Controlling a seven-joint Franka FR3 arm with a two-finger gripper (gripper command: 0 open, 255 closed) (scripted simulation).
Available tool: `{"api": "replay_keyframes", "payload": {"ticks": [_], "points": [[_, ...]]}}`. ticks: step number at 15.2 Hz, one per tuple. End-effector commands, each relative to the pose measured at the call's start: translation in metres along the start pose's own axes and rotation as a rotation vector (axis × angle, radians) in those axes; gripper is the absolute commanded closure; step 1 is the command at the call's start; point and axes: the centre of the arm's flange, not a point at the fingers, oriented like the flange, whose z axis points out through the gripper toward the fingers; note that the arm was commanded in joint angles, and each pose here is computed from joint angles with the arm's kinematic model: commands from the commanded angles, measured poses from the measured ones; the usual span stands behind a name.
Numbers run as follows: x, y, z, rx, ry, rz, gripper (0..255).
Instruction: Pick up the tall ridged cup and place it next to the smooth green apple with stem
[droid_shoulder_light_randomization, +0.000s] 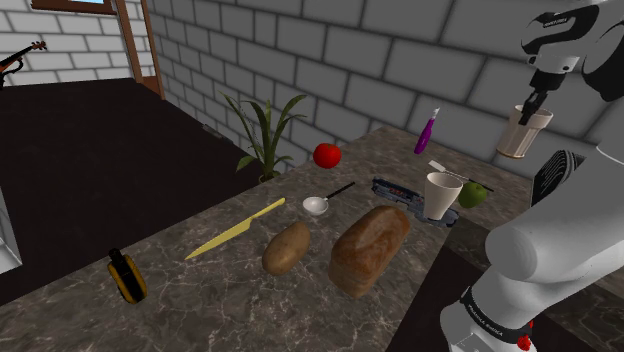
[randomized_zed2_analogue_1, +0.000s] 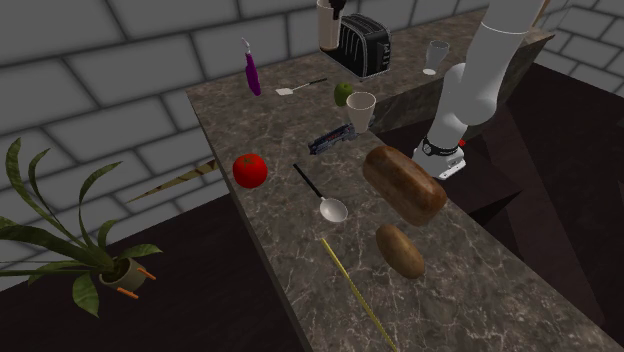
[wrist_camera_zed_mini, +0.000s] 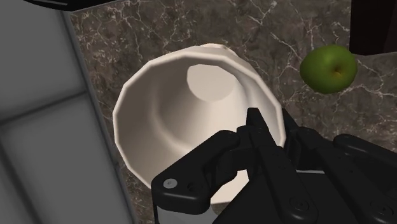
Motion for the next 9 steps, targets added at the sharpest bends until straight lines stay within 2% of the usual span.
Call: {"api": "replay_keyframes", "payload": {"ticks": [1,9], "points": [[0.000,-0.001,0.010,-0.001,0.001,0.000,255],[0.003,-0.007,0.052,-0.001,0.001,0.000,255]]}}
